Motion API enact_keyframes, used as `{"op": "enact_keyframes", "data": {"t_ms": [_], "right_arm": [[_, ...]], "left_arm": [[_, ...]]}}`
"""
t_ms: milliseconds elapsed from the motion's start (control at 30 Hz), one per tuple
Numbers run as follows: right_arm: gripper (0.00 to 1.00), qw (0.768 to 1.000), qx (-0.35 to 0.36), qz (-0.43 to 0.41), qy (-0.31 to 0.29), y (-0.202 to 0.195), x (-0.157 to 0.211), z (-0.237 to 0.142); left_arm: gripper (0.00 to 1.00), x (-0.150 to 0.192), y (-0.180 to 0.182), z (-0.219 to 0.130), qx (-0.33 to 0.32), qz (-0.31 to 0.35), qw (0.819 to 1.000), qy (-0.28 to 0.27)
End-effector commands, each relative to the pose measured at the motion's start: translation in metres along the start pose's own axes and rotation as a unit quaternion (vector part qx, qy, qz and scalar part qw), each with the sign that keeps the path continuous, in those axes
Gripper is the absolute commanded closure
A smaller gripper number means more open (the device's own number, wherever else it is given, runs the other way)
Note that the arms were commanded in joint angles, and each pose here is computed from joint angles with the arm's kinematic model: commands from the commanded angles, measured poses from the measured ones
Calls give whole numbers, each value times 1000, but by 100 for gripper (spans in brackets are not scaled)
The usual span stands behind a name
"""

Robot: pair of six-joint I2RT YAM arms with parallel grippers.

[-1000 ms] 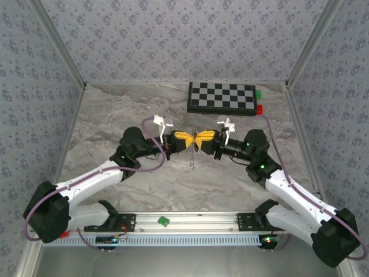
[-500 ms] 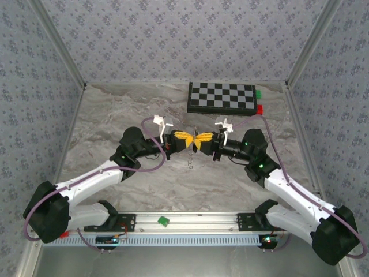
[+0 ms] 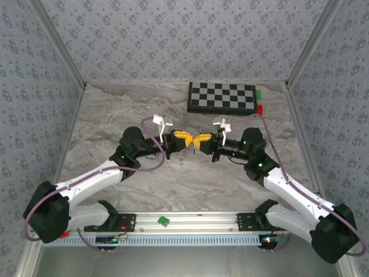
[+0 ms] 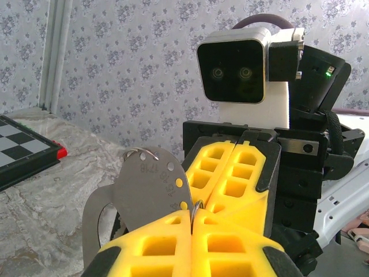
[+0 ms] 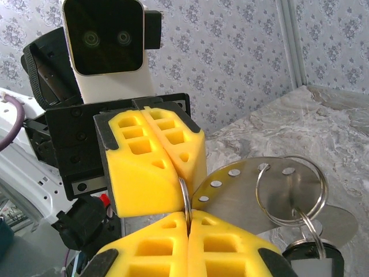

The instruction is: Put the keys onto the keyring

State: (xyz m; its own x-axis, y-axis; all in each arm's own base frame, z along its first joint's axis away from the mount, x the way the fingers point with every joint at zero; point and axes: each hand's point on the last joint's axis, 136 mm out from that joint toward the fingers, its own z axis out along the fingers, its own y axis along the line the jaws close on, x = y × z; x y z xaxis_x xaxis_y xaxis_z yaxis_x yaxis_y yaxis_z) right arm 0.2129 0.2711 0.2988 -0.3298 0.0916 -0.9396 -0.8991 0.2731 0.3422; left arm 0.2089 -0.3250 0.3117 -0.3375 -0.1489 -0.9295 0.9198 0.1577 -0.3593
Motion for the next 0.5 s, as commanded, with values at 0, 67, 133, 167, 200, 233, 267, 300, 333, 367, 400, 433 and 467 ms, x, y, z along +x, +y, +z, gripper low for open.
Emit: {"op": "enact_keyframes", "data": {"t_ms": [0,67,133,167,200,233,267,300,333,367,400,433,467], "right_arm": [[100,1000,-18,-25,-1,12,-9,2],[100,1000,-11,-26,2,9,-10,0],[100,1000,-7,-28,5,8,-12,-2],[100,1000,-4,-28,9,8,-12,-3],[100,1000,-1,-28,13,7,-11,-4],[100,999,3,-29,17,6,-12,-6],[100,999,5,-31,21,6,-12,-7],[100,999,8,-31,24,5,-12,-8],[100,999,11,-32,27,4,-13,-10],[100,999,14,-33,31,3,-14,-11],[100,999,16,-33,36,2,-14,-12],[100,998,18,-32,41,1,-15,-13],[100,998,20,-32,46,1,-15,-14]], "left_arm": [[100,-15,-16,2,28,25,999,-16],[100,-14,-16,1,24,27,999,-16],[100,-14,-14,0,19,30,999,-13],[100,-13,-14,0,16,31,999,-11],[98,-13,-12,0,12,32,999,-9],[95,-13,-12,0,11,34,999,-7],[92,-14,-12,0,10,36,999,-6],[89,-14,-12,-1,9,37,999,-5],[81,-14,-13,-2,9,38,999,-4],[80,-15,-13,-3,8,39,999,-5],[80,-15,-13,-3,7,41,999,-5],[79,-15,-13,-4,5,42,999,-5],[75,-16,-14,-6,3,44,999,-5]]}}
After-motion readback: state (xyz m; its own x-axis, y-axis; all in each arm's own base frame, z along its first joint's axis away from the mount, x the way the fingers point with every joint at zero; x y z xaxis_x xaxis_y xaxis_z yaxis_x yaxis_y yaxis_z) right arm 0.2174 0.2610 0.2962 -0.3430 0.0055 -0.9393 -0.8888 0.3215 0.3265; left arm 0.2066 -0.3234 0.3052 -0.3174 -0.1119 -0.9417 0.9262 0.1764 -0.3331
